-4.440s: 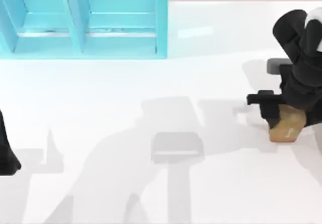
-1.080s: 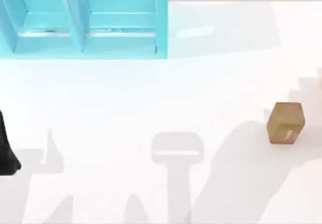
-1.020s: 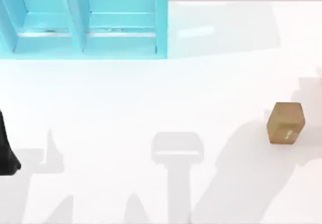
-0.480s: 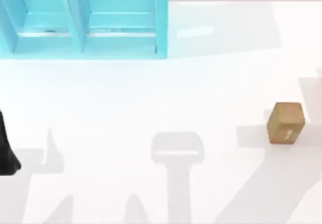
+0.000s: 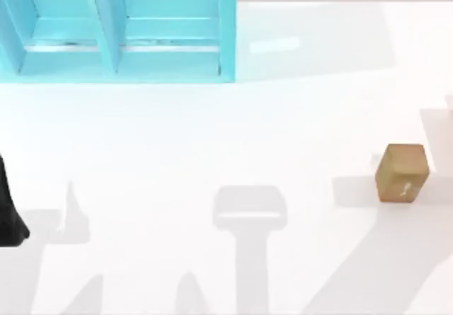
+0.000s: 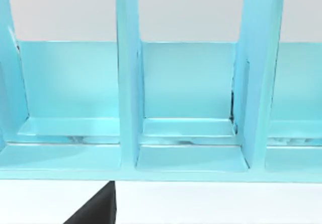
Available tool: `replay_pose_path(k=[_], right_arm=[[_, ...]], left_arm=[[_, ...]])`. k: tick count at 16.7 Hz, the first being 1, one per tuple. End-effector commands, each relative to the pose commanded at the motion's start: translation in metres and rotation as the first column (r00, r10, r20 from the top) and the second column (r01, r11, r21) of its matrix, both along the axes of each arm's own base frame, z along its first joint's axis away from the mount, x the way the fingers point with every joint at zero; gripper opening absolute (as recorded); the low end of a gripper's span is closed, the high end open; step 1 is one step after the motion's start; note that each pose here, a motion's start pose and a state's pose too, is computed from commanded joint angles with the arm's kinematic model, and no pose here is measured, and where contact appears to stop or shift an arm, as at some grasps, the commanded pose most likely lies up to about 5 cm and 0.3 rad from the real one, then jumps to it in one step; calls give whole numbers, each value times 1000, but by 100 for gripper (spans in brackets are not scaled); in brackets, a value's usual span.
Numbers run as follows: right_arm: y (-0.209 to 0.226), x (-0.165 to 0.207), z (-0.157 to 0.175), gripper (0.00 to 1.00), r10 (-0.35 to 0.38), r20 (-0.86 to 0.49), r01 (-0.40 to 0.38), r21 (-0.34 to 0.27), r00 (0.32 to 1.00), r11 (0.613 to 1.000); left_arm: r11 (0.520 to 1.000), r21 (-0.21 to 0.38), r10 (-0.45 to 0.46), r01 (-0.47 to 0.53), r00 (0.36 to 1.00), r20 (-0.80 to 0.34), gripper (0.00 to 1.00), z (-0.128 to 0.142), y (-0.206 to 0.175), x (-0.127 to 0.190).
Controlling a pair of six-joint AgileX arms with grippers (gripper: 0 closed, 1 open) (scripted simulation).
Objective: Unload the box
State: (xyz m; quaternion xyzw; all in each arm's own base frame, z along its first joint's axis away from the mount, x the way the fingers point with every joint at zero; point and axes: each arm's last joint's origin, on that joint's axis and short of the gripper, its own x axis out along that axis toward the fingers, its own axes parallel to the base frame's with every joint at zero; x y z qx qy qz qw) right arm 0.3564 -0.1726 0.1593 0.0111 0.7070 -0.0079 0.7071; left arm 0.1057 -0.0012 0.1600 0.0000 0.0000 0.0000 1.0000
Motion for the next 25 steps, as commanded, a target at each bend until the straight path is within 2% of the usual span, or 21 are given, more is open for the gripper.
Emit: replay_pose_path(k=[10,20,22,25], right_arm=[[0,0,0,2,0,0,0,0,1000,1000],[0,0,2,0,-2,4,2,0,1000,1000],[-1,0,14,0,1,24,-1,1,1000,1000],[-4,0,54,0,11,89,-11,4,996,1000]], left_arm=[[1000,0,0,0,1000,0,100,0,0,0],[1000,0,0,0,1000,0,100,0,0,0],[1000,0,0,0,1000,0,100,0,0,0],[1000,0,0,0,1000,0,100,0,0,0]])
